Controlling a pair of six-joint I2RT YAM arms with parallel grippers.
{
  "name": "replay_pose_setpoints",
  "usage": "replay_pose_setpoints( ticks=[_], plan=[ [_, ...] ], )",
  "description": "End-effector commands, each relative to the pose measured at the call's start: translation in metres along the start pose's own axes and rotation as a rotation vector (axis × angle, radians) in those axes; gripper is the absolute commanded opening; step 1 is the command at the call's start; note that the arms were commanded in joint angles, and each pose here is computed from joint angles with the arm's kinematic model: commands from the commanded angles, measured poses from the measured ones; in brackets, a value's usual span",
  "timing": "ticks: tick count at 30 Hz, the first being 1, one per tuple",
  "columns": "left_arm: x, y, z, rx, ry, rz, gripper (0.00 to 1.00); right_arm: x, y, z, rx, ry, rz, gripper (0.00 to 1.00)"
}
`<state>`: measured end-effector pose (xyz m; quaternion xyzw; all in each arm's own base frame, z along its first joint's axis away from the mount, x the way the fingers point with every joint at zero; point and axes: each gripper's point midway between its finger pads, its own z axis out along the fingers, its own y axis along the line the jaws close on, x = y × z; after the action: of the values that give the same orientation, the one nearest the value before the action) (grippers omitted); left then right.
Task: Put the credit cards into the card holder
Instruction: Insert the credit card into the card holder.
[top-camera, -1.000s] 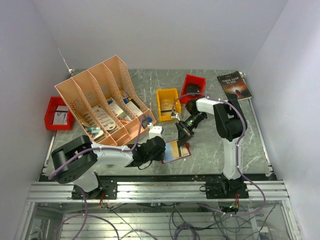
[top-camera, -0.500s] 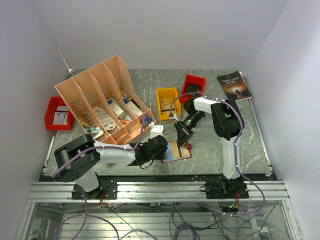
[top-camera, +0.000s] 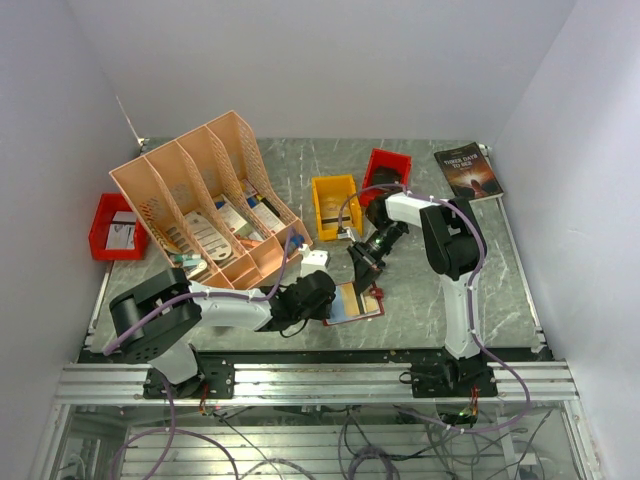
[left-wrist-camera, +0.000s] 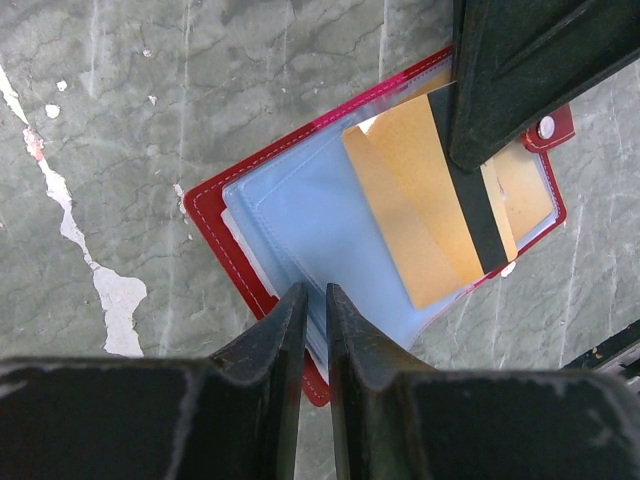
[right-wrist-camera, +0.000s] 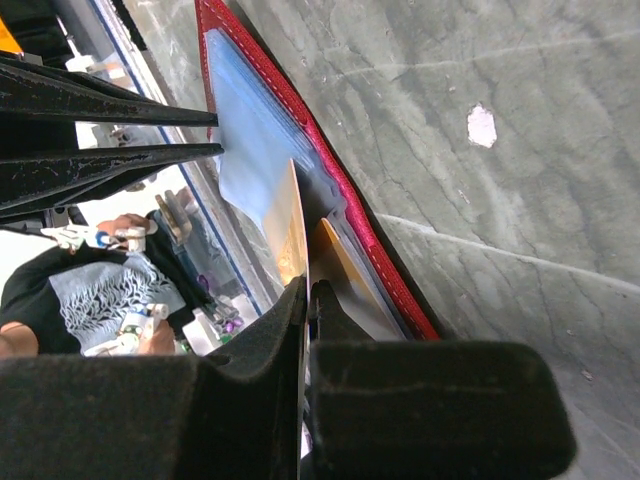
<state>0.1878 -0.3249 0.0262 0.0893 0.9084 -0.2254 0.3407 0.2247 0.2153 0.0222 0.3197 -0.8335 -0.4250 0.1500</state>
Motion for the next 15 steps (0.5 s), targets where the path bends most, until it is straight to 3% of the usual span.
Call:
replay_pose_setpoints(
  ticks=[1, 15],
  plan=[
    [0.0004, 0.0033, 0.0048, -0.022, 0.007, 0.017, 0.25, -0.0017, -0.0123, 0.0076, 0.029, 0.022, -0.003, 0.00],
    [0.0008, 0.0021, 0.0054, -0.016, 0.007, 0.021, 0.25, -0.0051, -0.0087, 0.0142, 0.036, 0.038, -0.020, 0.00]
  ],
)
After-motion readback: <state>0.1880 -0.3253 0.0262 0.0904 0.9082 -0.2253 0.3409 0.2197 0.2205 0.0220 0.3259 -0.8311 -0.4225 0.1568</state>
